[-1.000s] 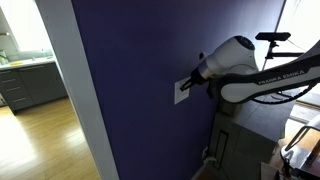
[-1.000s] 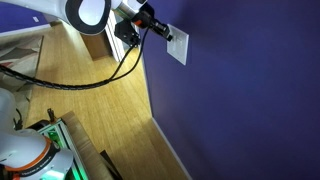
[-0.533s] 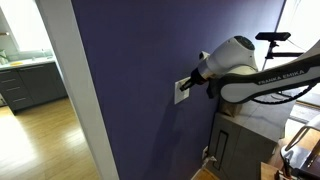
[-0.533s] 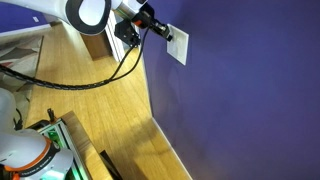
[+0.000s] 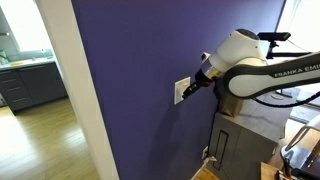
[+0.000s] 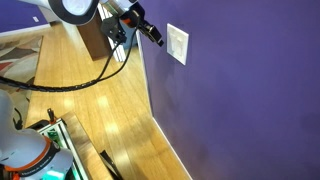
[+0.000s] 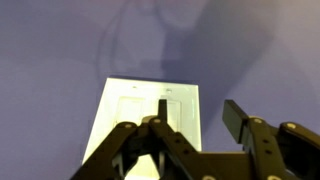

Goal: Press the left lights switch on the wall

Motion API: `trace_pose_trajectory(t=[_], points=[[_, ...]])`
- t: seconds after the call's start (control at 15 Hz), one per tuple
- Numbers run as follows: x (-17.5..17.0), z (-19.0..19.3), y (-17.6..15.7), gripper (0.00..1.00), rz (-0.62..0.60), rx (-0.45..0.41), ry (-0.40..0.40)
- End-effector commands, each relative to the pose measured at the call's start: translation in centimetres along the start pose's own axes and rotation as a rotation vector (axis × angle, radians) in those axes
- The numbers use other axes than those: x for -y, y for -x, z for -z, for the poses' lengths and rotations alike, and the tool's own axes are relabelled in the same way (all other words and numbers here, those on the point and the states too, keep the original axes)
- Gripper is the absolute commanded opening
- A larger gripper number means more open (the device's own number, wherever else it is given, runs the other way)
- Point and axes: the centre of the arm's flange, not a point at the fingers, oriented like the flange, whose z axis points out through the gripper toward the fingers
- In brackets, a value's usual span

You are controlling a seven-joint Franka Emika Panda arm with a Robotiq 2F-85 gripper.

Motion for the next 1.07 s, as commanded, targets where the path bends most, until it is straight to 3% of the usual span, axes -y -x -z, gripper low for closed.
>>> trace_pose_trajectory(t=[0.0,0.13,0.47,1.0], points=[[-1.7,3.2,2.7,0.93,-0.043,0.072,0.005],[-3.1,4.8,3.3,1.00,-0.062,0.089,0.018],[-5.8,8.8,4.5,1.00,-0.110,0.130,-0.001],[-8.5,13.8,4.5,1.00,-0.165,0.066,0.028]])
